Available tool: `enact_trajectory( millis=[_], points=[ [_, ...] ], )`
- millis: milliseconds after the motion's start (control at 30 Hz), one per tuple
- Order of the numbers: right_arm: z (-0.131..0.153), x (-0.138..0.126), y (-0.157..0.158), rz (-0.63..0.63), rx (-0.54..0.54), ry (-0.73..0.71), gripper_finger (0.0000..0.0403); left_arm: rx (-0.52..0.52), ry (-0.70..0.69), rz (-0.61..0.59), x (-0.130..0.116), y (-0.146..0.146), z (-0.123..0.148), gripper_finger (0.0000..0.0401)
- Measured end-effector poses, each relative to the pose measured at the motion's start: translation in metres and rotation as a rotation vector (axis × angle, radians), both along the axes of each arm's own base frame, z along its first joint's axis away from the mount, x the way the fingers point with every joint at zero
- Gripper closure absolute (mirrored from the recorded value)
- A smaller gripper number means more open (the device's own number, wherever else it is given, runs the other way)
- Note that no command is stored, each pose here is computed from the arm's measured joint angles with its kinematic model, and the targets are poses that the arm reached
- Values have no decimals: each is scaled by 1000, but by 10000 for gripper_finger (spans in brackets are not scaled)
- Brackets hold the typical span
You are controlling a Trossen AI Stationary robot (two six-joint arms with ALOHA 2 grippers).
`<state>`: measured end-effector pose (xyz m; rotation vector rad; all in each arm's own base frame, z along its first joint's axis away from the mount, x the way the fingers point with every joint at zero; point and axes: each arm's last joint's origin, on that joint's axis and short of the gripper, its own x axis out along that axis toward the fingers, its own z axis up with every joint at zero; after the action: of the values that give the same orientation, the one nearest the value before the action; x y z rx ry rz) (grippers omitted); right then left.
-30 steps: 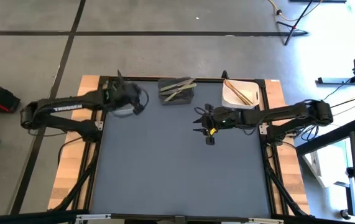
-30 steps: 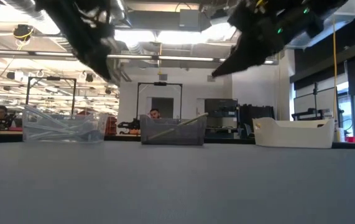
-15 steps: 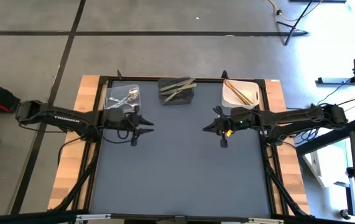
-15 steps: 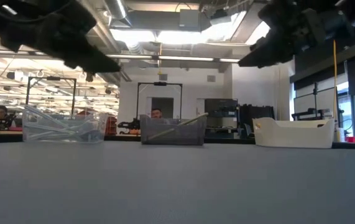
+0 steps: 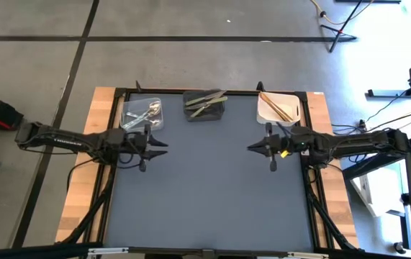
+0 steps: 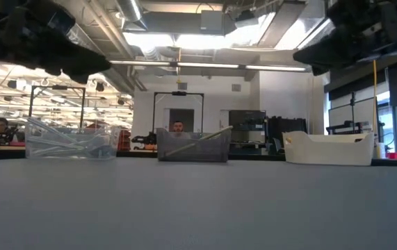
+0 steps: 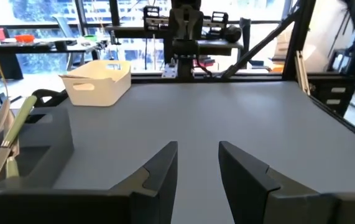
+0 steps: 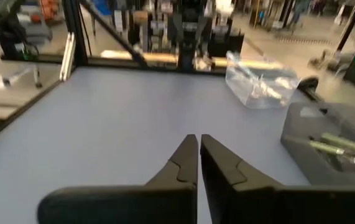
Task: Sort silverware by color (type)
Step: Return to Home Position
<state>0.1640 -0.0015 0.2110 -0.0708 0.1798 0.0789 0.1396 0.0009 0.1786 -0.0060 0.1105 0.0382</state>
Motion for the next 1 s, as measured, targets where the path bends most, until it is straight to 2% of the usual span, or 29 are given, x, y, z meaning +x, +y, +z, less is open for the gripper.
enact_trajectory(
  millis=[300,500,767,1000],
  points=[
    [-20,-32,-1,-61,21,-154,395,-10,-75,10,-17,0,-14,289],
    [-33,-46,0,-61,45,-222,395,-9,-111,20,-21,0,-10,289],
    [-42,-55,0,-55,102,-184,395,-15,-93,21,-24,0,-12,289],
    [-44,-56,0,-74,89,-173,395,-8,-151,21,-28,1,-7,289]
  ],
)
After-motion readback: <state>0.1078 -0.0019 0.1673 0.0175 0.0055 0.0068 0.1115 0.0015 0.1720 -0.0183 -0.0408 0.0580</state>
